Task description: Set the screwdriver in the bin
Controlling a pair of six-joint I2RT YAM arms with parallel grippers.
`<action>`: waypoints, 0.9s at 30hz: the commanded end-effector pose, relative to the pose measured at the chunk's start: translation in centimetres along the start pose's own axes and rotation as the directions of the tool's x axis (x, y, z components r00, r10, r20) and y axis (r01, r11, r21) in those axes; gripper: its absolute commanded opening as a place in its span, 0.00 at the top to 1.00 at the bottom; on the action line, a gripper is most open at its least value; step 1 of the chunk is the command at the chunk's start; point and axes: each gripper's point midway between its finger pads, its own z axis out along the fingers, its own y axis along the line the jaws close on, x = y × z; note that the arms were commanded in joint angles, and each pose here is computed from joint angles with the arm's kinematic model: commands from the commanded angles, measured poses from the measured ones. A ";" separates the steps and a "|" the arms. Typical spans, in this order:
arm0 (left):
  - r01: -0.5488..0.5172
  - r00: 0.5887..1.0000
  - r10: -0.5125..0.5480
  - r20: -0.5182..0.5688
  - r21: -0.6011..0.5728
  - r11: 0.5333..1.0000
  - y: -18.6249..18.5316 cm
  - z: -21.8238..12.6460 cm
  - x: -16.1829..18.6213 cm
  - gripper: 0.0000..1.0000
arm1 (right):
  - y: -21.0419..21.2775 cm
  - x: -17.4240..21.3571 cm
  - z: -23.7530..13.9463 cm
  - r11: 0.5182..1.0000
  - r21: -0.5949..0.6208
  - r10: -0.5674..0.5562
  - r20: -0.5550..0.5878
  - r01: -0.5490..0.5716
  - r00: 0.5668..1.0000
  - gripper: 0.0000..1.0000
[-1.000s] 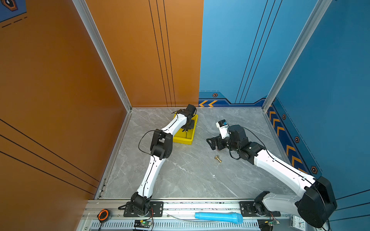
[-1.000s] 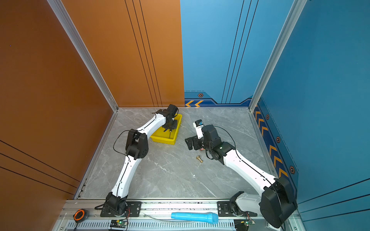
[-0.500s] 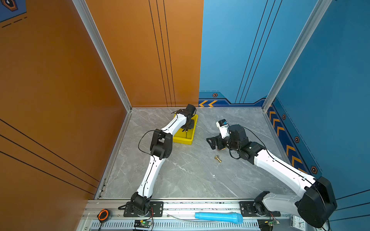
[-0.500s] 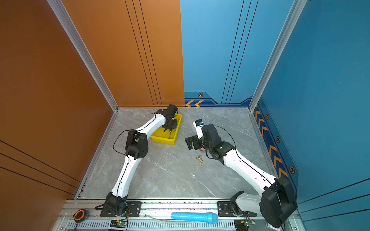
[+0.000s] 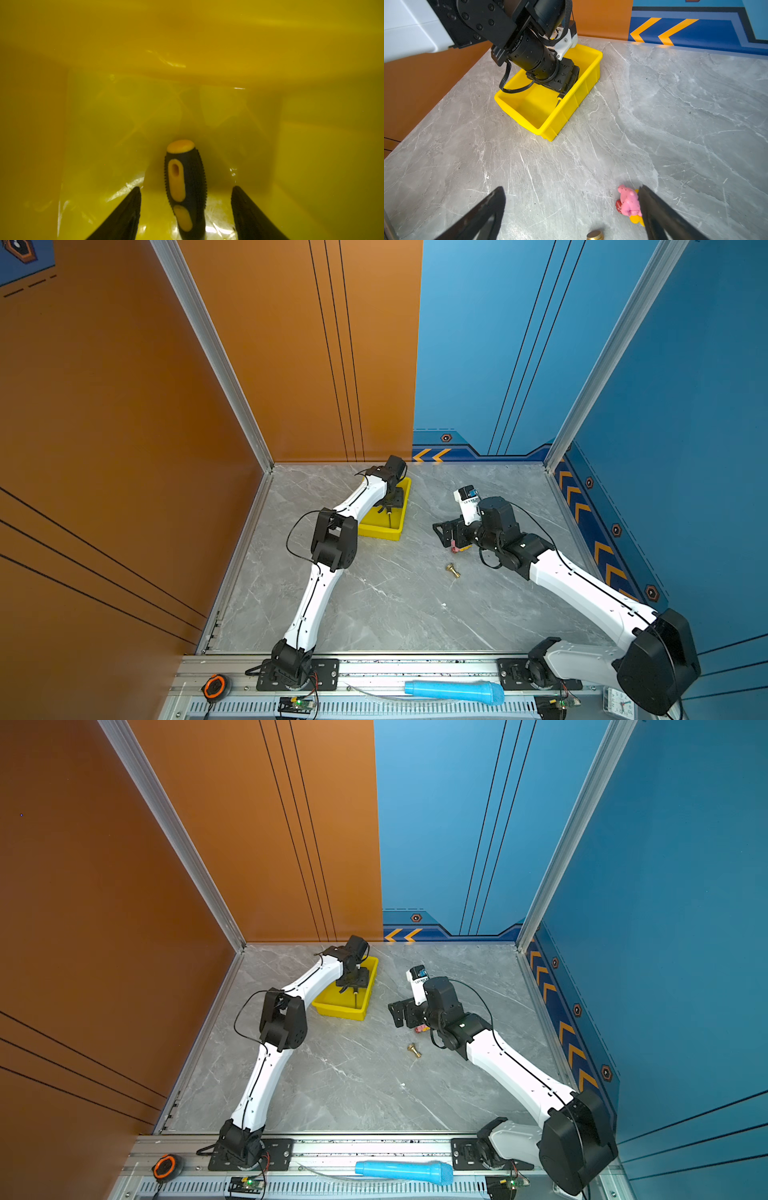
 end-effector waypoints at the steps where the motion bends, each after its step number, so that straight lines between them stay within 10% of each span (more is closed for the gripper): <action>1: 0.002 0.997 -0.002 0.071 0.003 1.000 0.7 -4.7 -2.1 0.22 | 0.4 -1.7 -1.3 1.000 -0.015 -0.024 0.062 0.025 0.998 0.00; 10: -0.015 0.990 0.013 0.143 0.009 1.000 0.9 -11.1 -2.6 0.02 | -0.3 -2.1 -1.9 0.999 0.017 -0.031 0.073 0.029 0.997 0.00; 27: -0.126 0.938 0.110 0.329 0.029 0.992 3.4 -21.6 8.2 0.02 | -6.4 -2.1 -6.2 0.971 0.232 0.014 0.190 -0.059 0.982 0.00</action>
